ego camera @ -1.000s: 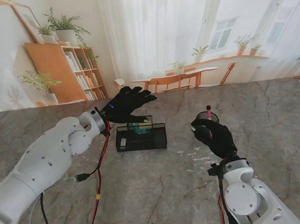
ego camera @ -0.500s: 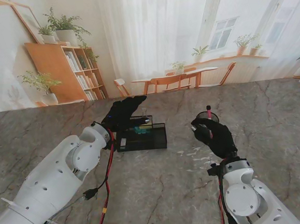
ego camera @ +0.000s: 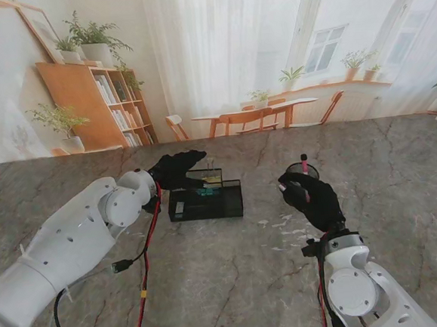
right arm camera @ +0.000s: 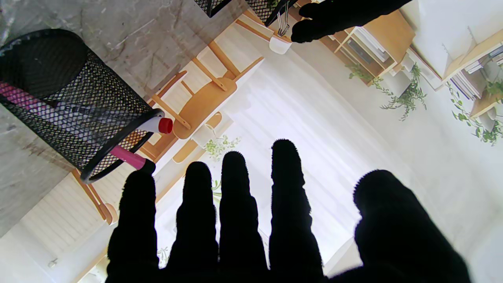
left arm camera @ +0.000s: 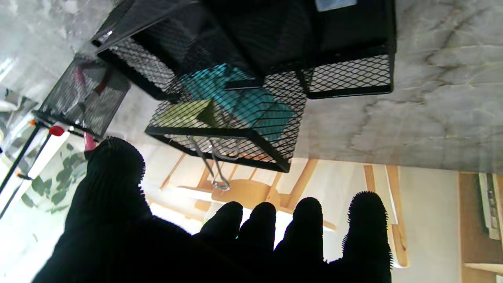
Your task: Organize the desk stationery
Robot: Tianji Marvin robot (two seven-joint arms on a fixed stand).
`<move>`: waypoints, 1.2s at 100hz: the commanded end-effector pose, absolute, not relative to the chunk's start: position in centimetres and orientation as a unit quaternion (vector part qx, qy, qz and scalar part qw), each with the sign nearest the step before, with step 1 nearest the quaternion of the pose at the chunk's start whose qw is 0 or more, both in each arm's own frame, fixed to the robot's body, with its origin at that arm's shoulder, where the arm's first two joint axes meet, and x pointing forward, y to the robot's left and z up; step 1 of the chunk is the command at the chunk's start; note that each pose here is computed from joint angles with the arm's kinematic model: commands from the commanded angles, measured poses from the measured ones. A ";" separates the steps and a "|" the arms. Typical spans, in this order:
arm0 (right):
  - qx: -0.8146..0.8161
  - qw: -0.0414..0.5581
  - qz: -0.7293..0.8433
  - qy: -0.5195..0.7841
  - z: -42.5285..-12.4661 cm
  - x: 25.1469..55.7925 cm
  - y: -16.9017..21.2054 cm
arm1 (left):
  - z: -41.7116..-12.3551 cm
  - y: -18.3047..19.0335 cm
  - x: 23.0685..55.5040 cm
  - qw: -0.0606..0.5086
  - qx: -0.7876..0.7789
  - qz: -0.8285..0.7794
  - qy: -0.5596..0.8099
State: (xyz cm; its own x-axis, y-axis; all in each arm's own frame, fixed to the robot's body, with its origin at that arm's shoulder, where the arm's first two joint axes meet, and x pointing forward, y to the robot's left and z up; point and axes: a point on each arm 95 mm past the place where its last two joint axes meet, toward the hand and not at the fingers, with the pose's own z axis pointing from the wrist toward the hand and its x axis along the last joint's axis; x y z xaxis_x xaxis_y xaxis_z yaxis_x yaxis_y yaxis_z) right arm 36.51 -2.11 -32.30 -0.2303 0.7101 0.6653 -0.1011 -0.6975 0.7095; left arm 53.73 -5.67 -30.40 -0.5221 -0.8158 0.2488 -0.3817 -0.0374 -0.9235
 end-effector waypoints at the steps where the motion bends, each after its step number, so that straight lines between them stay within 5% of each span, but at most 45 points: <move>1: 0.560 0.272 0.731 0.278 -32.6 36.4 -2.0 | -29.6 -6.3 54.5 0.192 -0.440 -0.570 0.667; 39: 0.562 0.276 0.729 0.278 -32.5 36.5 -2.2 | -31.9 -7.3 56.3 0.193 -0.419 -0.559 0.689; 120: 0.560 0.278 0.730 0.277 -32.4 36.4 -2.3 | -34.8 -6.5 55.1 0.197 -0.445 -0.546 0.682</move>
State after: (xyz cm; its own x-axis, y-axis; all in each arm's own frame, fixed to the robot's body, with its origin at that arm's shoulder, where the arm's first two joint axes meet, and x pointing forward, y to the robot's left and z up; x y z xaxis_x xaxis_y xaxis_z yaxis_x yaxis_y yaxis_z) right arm 36.48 -2.44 -32.29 -0.2184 0.7174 0.6615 -0.1087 -0.6916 0.7141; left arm 55.56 -6.95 -33.50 -0.5331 -0.8170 0.2199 -0.3820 0.0005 -0.9242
